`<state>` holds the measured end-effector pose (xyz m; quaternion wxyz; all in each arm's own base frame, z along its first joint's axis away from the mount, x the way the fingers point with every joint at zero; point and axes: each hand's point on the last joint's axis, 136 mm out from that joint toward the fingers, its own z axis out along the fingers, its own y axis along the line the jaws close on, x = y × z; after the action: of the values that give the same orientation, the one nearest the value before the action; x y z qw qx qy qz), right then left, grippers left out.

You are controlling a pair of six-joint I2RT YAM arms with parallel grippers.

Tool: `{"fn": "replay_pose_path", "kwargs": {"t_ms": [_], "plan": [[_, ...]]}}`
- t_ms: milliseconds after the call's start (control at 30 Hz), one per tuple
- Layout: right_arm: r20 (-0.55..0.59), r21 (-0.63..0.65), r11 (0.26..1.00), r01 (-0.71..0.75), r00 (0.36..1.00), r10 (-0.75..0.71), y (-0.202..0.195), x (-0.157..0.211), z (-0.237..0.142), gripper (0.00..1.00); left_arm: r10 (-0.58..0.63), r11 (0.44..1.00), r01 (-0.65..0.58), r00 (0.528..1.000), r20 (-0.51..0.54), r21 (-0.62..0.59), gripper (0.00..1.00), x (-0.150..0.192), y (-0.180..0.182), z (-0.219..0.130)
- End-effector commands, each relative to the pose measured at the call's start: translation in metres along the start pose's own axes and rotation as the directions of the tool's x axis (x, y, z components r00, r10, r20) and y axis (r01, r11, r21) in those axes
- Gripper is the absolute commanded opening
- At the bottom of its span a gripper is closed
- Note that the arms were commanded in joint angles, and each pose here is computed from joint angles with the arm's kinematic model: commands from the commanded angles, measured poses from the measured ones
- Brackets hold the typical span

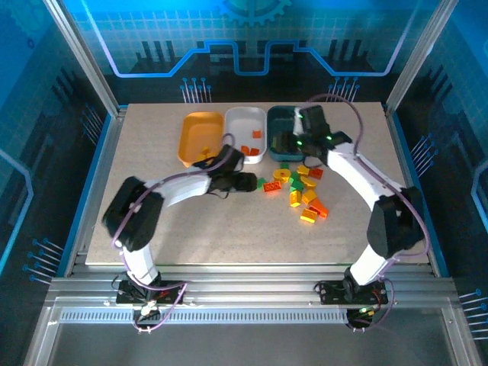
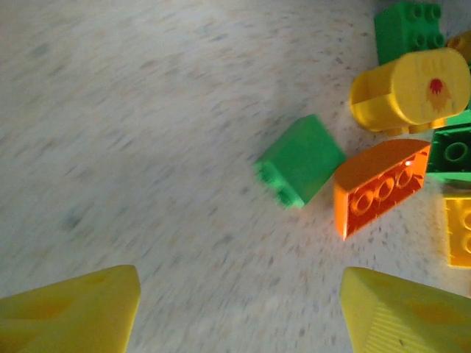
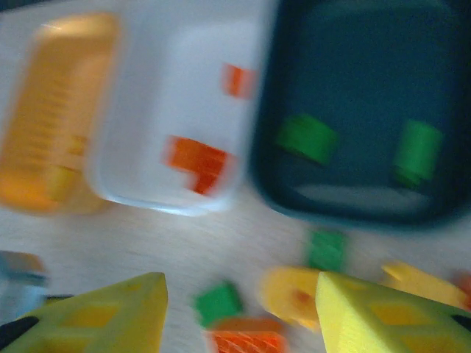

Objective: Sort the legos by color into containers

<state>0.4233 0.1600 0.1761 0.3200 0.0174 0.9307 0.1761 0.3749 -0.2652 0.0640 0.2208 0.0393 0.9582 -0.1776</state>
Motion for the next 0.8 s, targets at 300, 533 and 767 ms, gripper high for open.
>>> {"fn": "replay_pose_path", "kwargs": {"t_ms": [300, 533, 767], "plan": [[-0.003, 0.059, 0.996, -0.065, 0.998, 0.065, -0.051, 0.054, -0.042, 0.58, 0.113, 0.972, -0.13, 0.989, -0.096, -0.196, 0.72, 0.003, 0.007, 0.045], [0.008, 0.037, 0.996, -0.081, 0.997, 0.081, -0.054, 0.051, -0.045, 0.58, 0.25, 0.953, -0.269, 0.959, -0.135, -0.142, 0.73, 0.024, -0.029, 0.057], [0.007, 0.042, 0.994, -0.098, 0.995, 0.098, -0.062, 0.056, -0.046, 0.59, 0.326, 0.913, -0.347, 0.937, -0.126, -0.213, 0.76, 0.013, -0.016, 0.051]]}}
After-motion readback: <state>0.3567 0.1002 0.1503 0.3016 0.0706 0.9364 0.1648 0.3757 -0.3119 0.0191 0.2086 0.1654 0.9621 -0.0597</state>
